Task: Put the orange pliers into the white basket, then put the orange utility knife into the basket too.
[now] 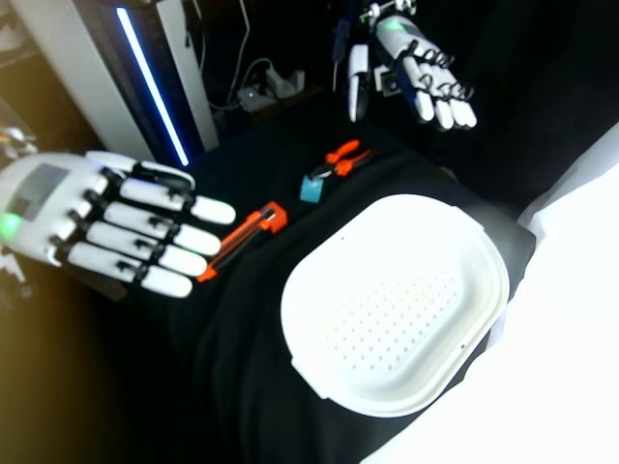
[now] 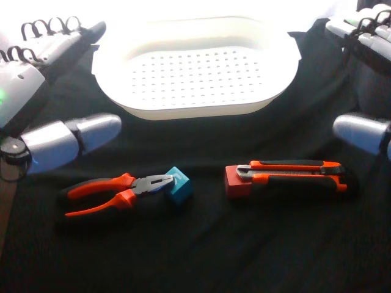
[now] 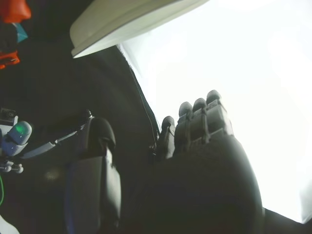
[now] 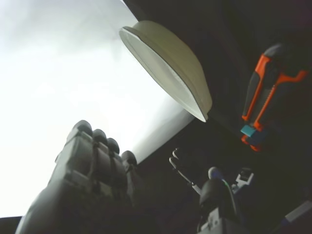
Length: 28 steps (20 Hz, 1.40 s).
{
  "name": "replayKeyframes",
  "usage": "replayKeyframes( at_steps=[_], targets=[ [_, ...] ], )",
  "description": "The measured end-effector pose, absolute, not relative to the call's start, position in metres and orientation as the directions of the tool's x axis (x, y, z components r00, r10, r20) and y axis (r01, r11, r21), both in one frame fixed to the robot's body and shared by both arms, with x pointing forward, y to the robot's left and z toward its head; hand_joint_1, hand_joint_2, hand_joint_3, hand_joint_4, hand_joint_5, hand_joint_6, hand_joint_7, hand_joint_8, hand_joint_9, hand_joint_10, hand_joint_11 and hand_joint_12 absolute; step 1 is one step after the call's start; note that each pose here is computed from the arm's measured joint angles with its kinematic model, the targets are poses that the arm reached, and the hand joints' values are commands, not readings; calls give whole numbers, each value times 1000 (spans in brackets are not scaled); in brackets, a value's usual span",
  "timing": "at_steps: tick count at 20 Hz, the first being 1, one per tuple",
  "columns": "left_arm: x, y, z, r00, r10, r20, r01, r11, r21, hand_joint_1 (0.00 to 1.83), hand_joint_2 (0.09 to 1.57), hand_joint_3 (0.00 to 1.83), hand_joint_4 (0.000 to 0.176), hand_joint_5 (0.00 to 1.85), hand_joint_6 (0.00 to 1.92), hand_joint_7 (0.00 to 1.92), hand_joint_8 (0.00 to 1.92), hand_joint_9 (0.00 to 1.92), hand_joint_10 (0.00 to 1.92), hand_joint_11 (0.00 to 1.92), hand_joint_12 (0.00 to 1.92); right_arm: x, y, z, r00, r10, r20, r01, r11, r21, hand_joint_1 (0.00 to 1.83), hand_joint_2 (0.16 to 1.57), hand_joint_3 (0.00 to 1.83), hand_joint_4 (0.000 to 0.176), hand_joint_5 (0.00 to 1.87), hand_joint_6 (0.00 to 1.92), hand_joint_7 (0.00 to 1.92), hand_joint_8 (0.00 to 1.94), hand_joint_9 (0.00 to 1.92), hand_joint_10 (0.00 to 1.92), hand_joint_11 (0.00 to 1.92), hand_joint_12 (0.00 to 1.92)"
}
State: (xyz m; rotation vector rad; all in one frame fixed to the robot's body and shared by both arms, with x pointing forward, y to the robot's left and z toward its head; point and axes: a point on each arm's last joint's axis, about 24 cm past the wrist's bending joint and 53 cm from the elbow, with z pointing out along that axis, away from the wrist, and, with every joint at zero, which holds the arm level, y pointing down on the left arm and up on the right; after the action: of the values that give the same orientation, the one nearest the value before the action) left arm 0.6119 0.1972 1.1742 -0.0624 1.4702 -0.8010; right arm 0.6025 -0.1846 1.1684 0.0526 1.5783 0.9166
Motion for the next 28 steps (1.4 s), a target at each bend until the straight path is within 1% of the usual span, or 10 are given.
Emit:
replayKeyframes(
  at_steps=[5, 7, 9, 11, 13, 16, 18, 21, 24, 28],
  targets=[
    [603, 199, 1176, -97, -511, -854, 442, 747, -497, 292, 1314, 3, 63, 0, 0, 0, 0, 0, 0, 0, 0, 602, -184, 1167, -257, 511, -820, -453, 686, 570, 233, 1321, 3, 52, 0, 0, 0, 0, 0, 0, 0, 0],
    [594, 197, 1173, -108, -519, -848, 441, 740, -508, 419, 1292, 0, 31, 44, 14, 0, 0, 0, 0, 0, 0, 601, -183, 1164, -263, 512, -818, -450, 685, 573, 240, 1325, 1, 65, 0, 0, 0, 0, 0, 0, 0, 0],
    [584, 196, 1167, -129, -507, -852, 443, 739, -507, 419, 1283, 0, 20, 77, 23, 71, 26, 74, 31, 20, 10, 602, -181, 1161, -271, 518, -811, -442, 682, 583, 242, 1321, 0, 72, 0, 0, 0, 0, 0, 0, 0, 0],
    [575, 196, 1151, -180, -503, -845, 425, 735, -528, 446, 1248, 15, 38, 104, 4, 130, 4, 142, 39, 0, 907, 601, -179, 1157, -282, 512, -812, -440, 683, 583, 235, 1327, 3, 78, 0, 0, 0, 0, 0, 0, 0, 0],
    [571, 195, 1139, -212, -512, -832, 402, 730, -552, 483, 1219, 0, 42, 141, 9, 177, 11, 150, 67, 0, 1159, 601, -180, 1157, -283, 512, -811, -436, 684, 585, 294, 1330, 1, 56, 0, 0, 0, 0, 0, 0, 0, 0],
    [567, 185, 1108, -300, -522, -799, 357, 715, -601, 588, 1184, 0, 25, 142, 1, 180, 5, 125, 123, 0, 1057, 602, -179, 1155, -287, 515, -808, -434, 682, 589, 310, 1334, 2, 38, 0, 0, 0, 0, 0, 0, 0, 0],
    [566, 179, 1088, -359, -527, -770, 322, 704, -633, 648, 1160, 0, 29, 154, 2, 208, 5, 8, 480, 0, 1005, 601, -178, 1153, -291, 512, -808, -433, 683, 588, 309, 1336, 3, 34, 0, 0, 0, 0, 0, 0, 0, 0],
    [568, 180, 1074, -387, -530, -755, 292, 706, -645, 666, 1153, 0, 45, 150, 3, 203, 1, 0, 514, 0, 1028, 602, -178, 1151, -296, 510, -808, -429, 685, 589, 303, 1333, 1, 41, 0, 0, 0, 0, 0, 0, 0, 0],
    [571, 180, 1060, -408, -514, -754, 269, 722, -638, 897, 1152, 0, 9, 267, 20, 264, 16, 0, 517, 0, 1010, 603, -179, 1151, -295, 509, -809, -427, 687, 588, 343, 1326, 0, 33, 0, 0, 0, 0, 0, 0, 0, 0],
    [573, 178, 1046, -434, -507, -745, 247, 728, -640, 1033, 1184, 3, 9, 414, 63, 376, 56, 0, 706, 0, 1124, 602, -178, 1149, -300, 503, -811, -429, 688, 585, 318, 1329, 0, 32, 0, 0, 0, 0, 0, 0, 0, 0]
  ],
)
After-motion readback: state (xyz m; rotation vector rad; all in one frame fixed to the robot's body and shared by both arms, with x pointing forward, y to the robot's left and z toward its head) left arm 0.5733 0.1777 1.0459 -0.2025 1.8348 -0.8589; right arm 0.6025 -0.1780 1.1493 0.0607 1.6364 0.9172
